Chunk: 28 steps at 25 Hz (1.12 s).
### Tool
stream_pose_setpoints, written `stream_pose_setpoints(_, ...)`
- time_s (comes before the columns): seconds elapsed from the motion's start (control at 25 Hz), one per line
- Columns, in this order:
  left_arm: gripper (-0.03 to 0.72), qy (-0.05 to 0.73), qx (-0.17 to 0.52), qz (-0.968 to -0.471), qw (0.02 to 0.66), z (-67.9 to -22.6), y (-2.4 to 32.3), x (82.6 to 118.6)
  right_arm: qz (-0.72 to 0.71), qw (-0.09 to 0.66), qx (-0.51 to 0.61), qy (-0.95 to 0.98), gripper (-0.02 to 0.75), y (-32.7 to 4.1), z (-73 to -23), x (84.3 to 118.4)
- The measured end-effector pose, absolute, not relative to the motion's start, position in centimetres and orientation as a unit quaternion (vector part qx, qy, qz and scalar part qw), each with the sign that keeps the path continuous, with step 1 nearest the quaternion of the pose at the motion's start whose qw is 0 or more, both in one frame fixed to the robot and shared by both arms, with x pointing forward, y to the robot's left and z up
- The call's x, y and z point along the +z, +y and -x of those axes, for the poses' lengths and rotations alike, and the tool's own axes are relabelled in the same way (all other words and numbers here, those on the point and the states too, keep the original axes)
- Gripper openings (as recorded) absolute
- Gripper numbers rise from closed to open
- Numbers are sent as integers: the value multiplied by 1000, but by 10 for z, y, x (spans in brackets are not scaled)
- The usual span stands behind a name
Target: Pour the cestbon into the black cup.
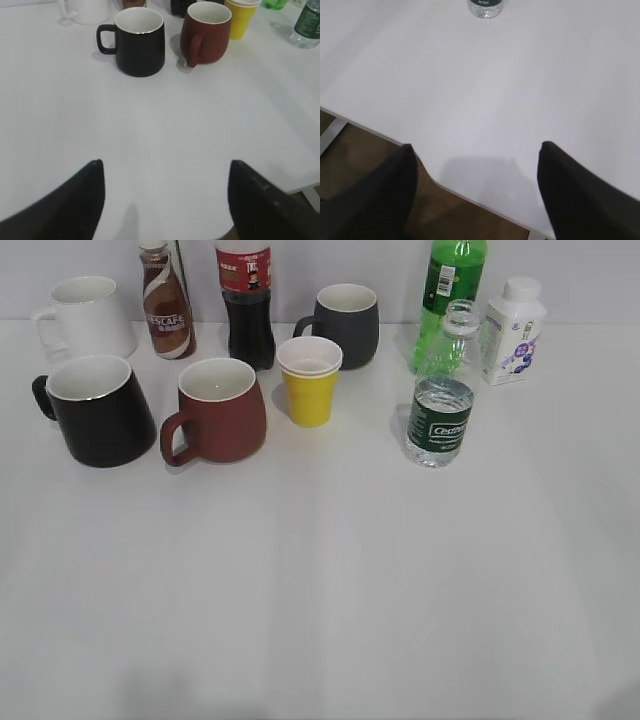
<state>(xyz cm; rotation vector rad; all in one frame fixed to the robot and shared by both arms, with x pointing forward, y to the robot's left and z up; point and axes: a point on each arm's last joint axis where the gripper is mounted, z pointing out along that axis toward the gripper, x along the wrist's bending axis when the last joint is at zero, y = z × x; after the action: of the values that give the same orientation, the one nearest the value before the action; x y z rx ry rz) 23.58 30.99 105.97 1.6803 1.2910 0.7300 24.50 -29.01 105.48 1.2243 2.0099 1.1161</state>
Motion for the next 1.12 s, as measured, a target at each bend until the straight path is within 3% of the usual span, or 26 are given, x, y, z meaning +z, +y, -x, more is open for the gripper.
stream_pose_setpoints(0.32, 508, 533, 302, -664, 429, -235, 310, 1060, -467, 274, 409, 734, 521, -290, -246, 1055)
stream_pose_setpoints(0.64, 446, 634, 375, -562, 377, -230, 308, 1059, -554, 340, 382, 657, 519, -293, -242, 1056)
stream_pose_setpoints(1.12, 393, 637, 377, -558, 376, -229, 308, 1059, -551, 355, 405, 638, 517, -292, -232, 1056)
